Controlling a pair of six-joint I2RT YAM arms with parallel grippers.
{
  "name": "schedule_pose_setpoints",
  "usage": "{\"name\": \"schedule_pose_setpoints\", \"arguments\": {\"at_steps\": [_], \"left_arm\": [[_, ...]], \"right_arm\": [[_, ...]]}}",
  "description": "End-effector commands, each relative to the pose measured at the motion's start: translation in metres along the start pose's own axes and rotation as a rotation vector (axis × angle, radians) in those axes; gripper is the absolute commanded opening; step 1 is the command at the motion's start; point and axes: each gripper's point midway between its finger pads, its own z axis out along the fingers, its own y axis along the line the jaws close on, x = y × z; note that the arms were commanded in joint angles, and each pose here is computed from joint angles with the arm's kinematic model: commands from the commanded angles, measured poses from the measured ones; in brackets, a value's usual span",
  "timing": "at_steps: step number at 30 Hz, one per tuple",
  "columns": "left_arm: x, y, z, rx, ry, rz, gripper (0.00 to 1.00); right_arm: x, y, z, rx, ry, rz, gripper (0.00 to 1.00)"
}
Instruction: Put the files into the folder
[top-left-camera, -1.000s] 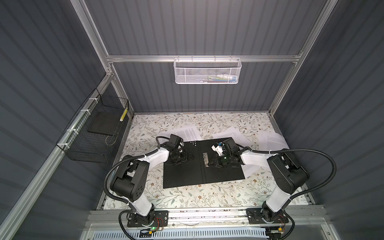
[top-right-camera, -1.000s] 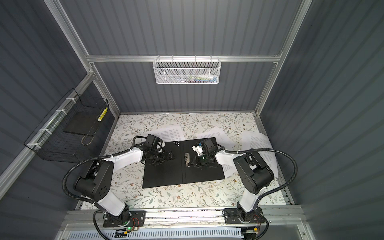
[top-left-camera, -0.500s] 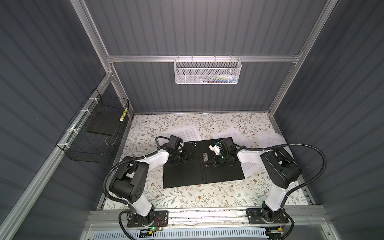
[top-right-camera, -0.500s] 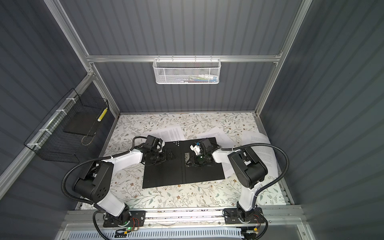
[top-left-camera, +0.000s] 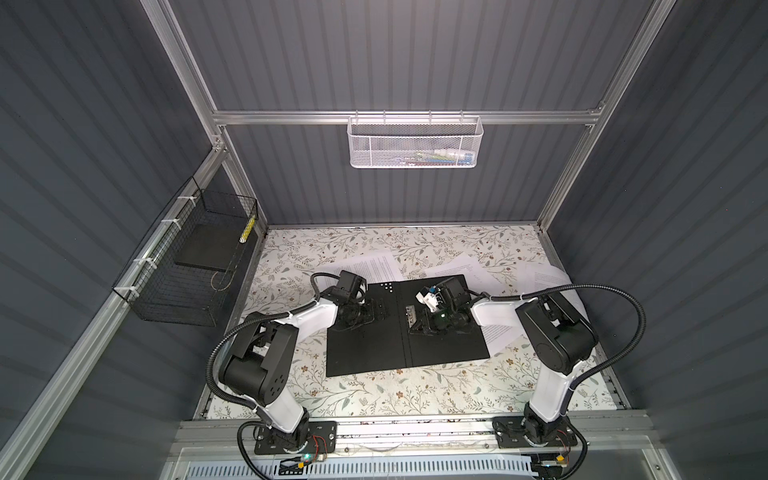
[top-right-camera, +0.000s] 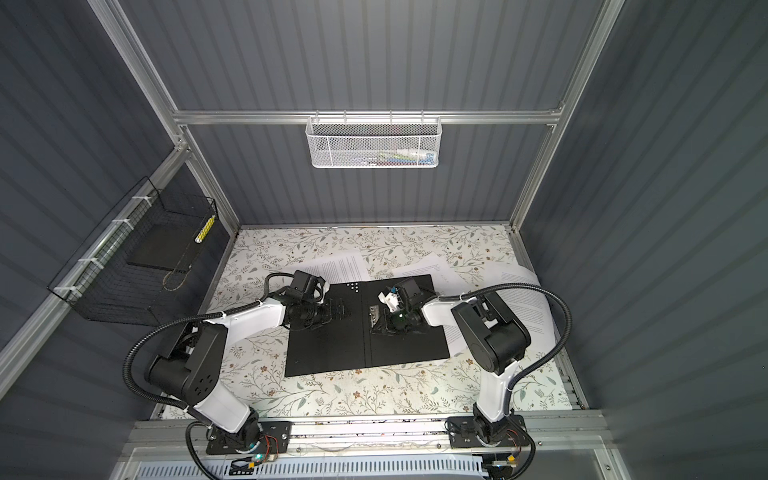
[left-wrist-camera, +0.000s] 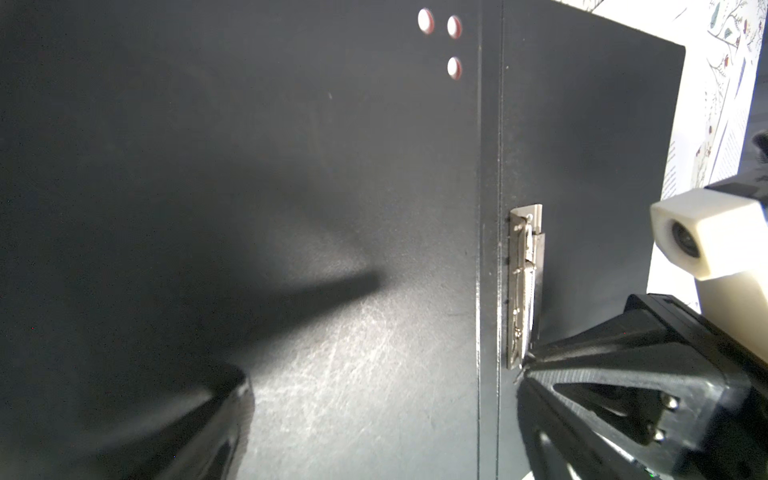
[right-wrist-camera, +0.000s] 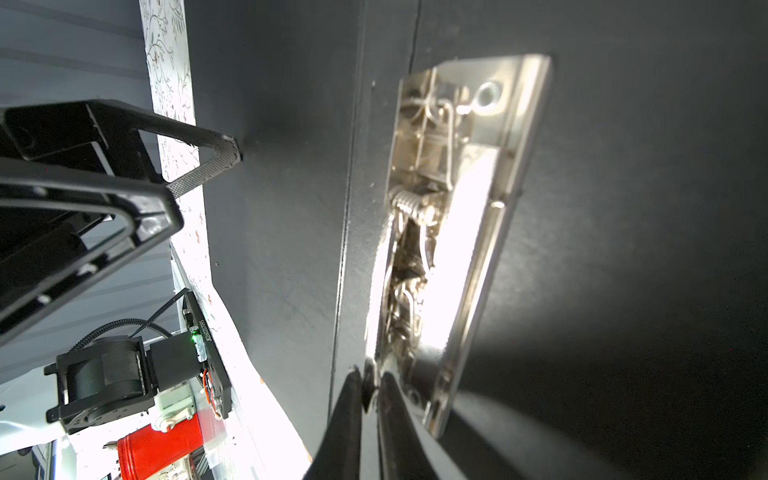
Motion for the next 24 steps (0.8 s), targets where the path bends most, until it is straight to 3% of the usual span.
{"name": "schedule_pose_setpoints", "arguments": {"at_steps": [1,8,15,24], "left_arm": [[0.052,0.053,0.019,-0.169,0.166,-0.098,1.0],[0.056,0.063,0.019,-0.217,0.168,-0.099,1.0],[0.062,0.079,0.02,-0.283,0.176,-0.106,1.0],[0.066,0.085,0.023,-0.283,0.183,-0.123,1.0]], "right_arm": [[0.002,-0.001,0.004,0.006,0.016,-0.003,0.1],[0.005,-0.009,0.003,0.049,0.021,0.027,0.0],[0.035,-0.051,-0.007,0.267,0.067,0.174,0.0],[0.048,-0.112,-0.014,0.54,0.025,0.278,0.0]]}}
